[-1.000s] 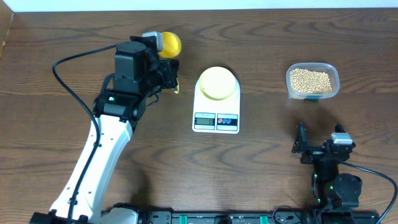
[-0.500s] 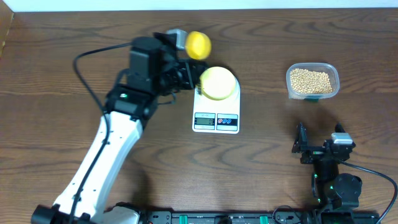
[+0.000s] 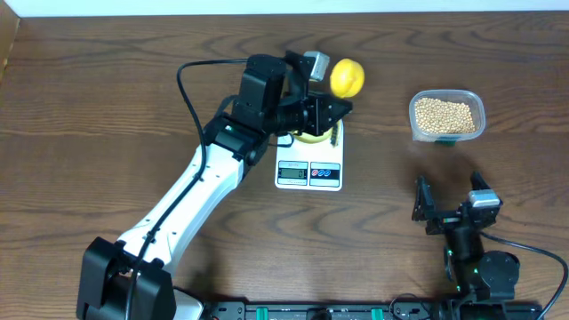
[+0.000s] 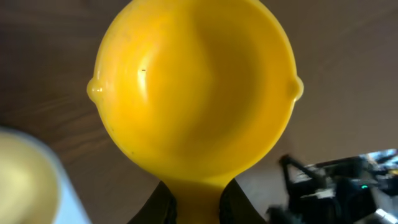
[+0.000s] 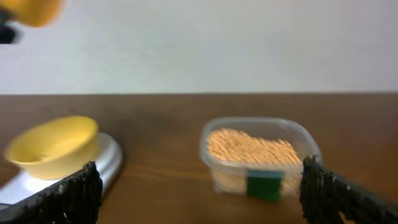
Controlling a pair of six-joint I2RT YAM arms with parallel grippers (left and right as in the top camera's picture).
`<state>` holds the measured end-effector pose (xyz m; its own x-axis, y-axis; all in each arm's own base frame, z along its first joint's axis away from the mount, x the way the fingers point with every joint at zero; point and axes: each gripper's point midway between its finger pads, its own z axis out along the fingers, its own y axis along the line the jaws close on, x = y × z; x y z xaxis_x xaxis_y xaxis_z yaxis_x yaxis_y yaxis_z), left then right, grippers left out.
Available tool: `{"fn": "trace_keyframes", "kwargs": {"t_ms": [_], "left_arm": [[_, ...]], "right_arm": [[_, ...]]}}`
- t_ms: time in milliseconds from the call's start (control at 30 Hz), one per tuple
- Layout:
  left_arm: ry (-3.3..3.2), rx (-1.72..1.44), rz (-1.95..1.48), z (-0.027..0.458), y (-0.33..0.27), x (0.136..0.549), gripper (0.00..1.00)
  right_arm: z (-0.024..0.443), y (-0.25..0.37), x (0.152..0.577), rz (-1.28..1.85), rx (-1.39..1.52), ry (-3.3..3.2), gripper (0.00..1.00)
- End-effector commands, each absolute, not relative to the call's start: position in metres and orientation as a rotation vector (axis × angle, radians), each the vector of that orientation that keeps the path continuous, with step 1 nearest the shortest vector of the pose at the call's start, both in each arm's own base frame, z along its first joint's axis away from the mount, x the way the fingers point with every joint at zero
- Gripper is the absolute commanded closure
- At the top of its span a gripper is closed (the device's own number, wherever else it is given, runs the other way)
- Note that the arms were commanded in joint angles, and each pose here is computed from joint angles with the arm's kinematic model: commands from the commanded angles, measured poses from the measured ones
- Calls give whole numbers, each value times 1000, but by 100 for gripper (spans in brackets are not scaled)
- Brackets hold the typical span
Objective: Scoop item into bowl and weigh 50g on scale
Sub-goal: 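Lift the yellow scoop with the left gripper toward the scale, then bring the right gripper to the scoop handle held by the left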
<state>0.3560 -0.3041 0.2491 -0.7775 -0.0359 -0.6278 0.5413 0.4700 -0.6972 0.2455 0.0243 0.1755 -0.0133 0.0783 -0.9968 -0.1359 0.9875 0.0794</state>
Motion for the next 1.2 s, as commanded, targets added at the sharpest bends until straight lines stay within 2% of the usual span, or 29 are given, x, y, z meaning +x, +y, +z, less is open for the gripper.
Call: {"fn": "trace_keyframes", "kwargs": {"t_ms": [0, 167, 333, 733, 967, 1167], "left_arm": [[2118, 369, -1431, 271, -314, 352, 92], [2052, 296, -1496, 291, -317, 360, 92], [2002, 278, -1524, 304, -318, 363, 92], [1954, -190, -1647, 327, -306, 394, 92], [2045, -250, -1624, 308, -305, 392, 92], [2169, -359, -1548, 277, -299, 390, 92]], "right_arm": [[213, 36, 238, 250, -81, 1501, 1], [285, 37, 233, 238, -102, 1434, 1], [323, 52, 249, 306, -174, 1501, 1], [363, 73, 299, 411, -300, 1962, 1], [362, 86, 320, 526, -323, 2038, 1], [364, 122, 310, 793, -464, 2000, 2]]}}
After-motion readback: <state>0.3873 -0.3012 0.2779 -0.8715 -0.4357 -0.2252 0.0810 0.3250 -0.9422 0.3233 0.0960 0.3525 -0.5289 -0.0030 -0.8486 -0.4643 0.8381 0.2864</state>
